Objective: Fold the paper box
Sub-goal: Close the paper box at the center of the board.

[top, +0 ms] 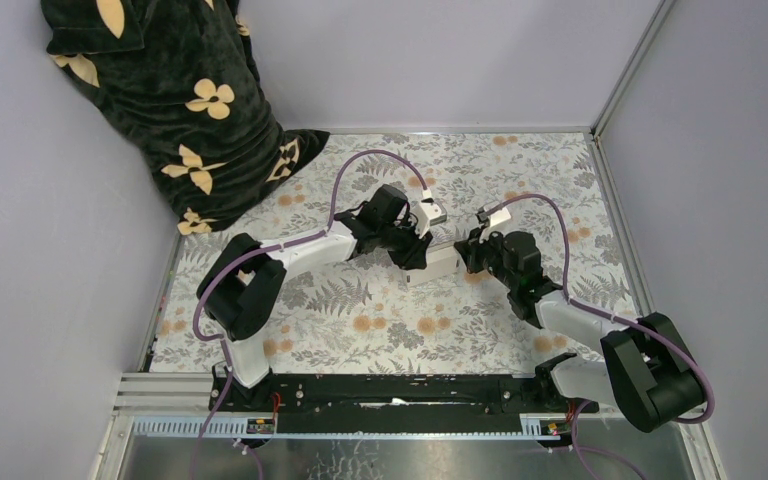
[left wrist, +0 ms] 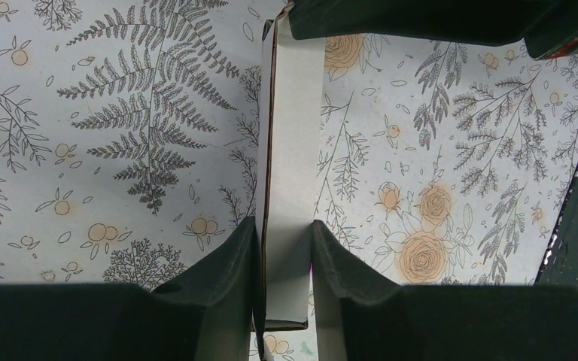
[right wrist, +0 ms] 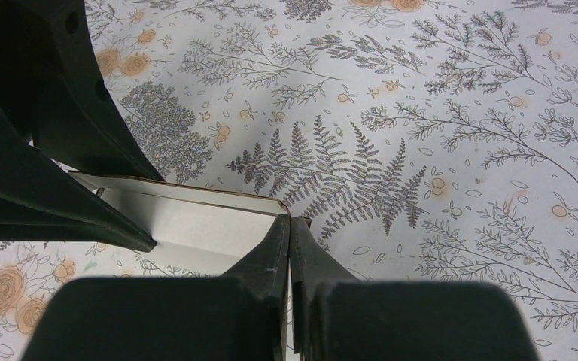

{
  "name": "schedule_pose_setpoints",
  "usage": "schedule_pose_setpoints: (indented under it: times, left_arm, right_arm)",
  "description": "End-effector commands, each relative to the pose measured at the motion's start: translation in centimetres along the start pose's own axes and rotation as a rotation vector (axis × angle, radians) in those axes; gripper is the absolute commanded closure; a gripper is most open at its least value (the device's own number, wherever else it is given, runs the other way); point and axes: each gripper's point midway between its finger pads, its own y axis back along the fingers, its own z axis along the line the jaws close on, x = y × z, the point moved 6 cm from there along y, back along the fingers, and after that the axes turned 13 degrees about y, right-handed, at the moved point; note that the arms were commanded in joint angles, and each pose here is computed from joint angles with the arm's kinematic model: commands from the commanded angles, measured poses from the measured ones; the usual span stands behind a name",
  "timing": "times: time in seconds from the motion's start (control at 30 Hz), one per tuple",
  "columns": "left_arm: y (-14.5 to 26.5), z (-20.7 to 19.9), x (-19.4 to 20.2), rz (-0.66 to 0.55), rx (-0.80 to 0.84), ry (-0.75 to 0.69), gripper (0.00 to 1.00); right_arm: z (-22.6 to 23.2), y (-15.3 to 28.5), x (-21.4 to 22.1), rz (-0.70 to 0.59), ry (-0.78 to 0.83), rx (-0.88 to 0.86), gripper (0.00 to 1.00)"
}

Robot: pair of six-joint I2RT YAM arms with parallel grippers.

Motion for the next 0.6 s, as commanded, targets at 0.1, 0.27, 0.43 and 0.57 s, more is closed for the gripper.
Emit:
schedule_pose_setpoints:
  times: [0.1,0.27,0.43,0.57]
  left_arm:
    - [0.35,2.1,1.11,0.027,-0.135,0.009,0.75]
    - [0.53,2.19,1.11,0.028,-0.147,0.001,0.75]
    - [0.73,2.22,1.03,0.026,-0.156,-0.005,0.75]
    - [1.08,2.34,0.89,0.021,-0.177,-0.014,0.75]
  right_arm:
    - [1.12,0.48,1.77,0.044,0.015,-0.049,1.0]
    - [1.15,0.64,1.94,0.027,0.025,-0.042,1.0]
    - [1.27,0.69,1.98,0.004,0.047,-0.031,1.0]
    - [1.48,0.61,2.14,-0.009,0.068,-0.025,1.0]
